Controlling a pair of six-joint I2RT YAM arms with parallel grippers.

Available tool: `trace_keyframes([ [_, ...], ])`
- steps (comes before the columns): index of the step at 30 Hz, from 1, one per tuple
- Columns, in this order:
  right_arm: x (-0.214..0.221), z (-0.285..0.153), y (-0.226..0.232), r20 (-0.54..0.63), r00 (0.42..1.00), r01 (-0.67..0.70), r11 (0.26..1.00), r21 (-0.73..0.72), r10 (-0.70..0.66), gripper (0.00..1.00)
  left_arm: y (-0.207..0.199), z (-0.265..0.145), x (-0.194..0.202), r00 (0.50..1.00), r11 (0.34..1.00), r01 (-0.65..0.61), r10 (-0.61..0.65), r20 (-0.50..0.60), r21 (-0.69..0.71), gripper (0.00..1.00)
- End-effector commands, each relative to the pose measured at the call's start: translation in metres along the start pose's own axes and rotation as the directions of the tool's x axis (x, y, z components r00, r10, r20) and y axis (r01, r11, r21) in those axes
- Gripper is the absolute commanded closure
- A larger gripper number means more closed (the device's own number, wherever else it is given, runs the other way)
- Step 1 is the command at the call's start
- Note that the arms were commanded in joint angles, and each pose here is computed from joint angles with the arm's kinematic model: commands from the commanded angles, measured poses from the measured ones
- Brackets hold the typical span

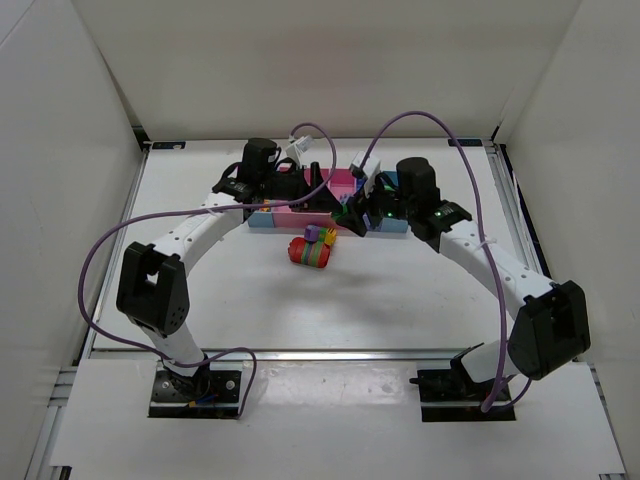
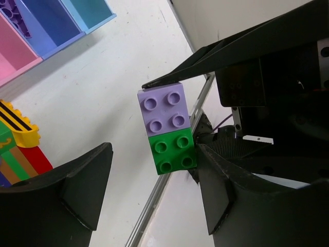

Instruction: Sort the legos into containers by color

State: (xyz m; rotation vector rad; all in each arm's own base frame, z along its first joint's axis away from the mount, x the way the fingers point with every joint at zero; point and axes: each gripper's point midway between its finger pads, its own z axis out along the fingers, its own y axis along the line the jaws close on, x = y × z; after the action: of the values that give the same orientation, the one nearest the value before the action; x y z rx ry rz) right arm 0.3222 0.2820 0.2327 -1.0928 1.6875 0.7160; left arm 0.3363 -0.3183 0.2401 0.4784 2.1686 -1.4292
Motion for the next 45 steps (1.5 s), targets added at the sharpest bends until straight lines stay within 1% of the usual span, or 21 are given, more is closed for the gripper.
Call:
trace_keyframes([
  [1,-0.031,0.001,0.001,0.077,0.996,0.043,0.999,-0.014,-0.042,1.0,-0.016,-0.001,-0.01,0.999,0.999,-0.04,0.039,0.031,0.037,0.24],
  [4,-0.03,0.003,0.003,0.074,0.996,0.048,0.999,-0.019,-0.047,1.0,-0.018,0.0,-0.009,0.999,0.998,-0.032,0.031,0.025,0.047,0.25],
  [8,-0.028,0.004,0.002,0.07,0.996,0.05,0.999,-0.017,-0.049,1.0,-0.02,0.001,-0.009,0.999,0.997,-0.039,0.038,0.023,0.061,0.35],
  [12,-0.026,0.005,0.0,0.065,0.997,0.053,0.999,-0.01,-0.052,1.0,-0.024,0.003,-0.007,0.999,0.996,-0.039,0.039,0.012,0.076,0.47],
  [16,-0.024,0.006,-0.002,0.057,0.997,0.055,0.998,-0.001,-0.055,1.0,-0.025,0.004,-0.002,0.999,0.996,-0.034,0.035,-0.002,0.08,0.48],
  [19,-0.023,0.007,-0.005,0.057,0.997,0.055,0.998,0.006,-0.055,1.0,-0.025,0.003,0.002,0.999,0.996,-0.032,0.033,-0.012,0.085,0.44],
  [21,-0.023,0.008,-0.005,0.057,0.997,0.053,0.999,0.006,-0.053,1.0,-0.026,0.003,0.003,0.999,0.996,-0.039,0.04,-0.014,0.085,0.44],
  [24,-0.024,0.008,-0.006,0.06,0.997,0.051,0.999,0.007,-0.052,1.0,-0.029,0.004,0.005,0.998,0.995,-0.054,0.055,-0.019,0.09,0.47],
  [25,-0.025,0.009,-0.006,0.062,0.997,0.051,0.999,0.009,-0.052,1.0,-0.029,0.005,0.004,0.998,0.994,-0.06,0.061,-0.017,0.089,0.52],
  [27,-0.025,0.009,-0.007,0.06,0.997,0.05,0.999,0.01,-0.051,1.0,-0.029,0.005,0.005,0.998,0.994,-0.061,0.063,-0.02,0.089,0.58],
  [28,-0.025,0.008,-0.007,0.062,0.997,0.049,0.999,0.011,-0.05,1.0,-0.028,0.006,0.006,0.998,0.994,-0.062,0.064,-0.022,0.089,0.65],
  [30,-0.026,0.007,-0.007,0.062,0.997,0.052,0.999,0.013,-0.052,1.0,-0.027,0.006,0.006,0.998,0.994,-0.062,0.065,-0.022,0.086,0.74],
  [32,-0.025,0.007,-0.007,0.061,0.997,0.05,0.999,0.014,-0.051,1.0,-0.027,0.006,0.006,0.998,0.994,-0.064,0.066,-0.02,0.083,0.86],
  [34,-0.025,0.007,-0.006,0.063,0.997,0.054,0.998,0.015,-0.055,1.0,-0.027,0.005,0.005,0.998,0.994,-0.065,0.067,-0.019,0.084,0.9],
  [40,-0.015,0.004,-0.005,0.041,0.997,0.058,0.998,0.011,-0.058,1.0,-0.036,0.001,-0.008,0.994,0.99,-0.108,0.107,0.015,0.087,0.9],
  [45,0.008,-0.002,0.003,-0.005,0.999,0.048,0.999,-0.002,-0.048,1.0,-0.039,-0.01,-0.031,0.99,0.988,-0.133,0.128,0.064,0.084,0.9],
])
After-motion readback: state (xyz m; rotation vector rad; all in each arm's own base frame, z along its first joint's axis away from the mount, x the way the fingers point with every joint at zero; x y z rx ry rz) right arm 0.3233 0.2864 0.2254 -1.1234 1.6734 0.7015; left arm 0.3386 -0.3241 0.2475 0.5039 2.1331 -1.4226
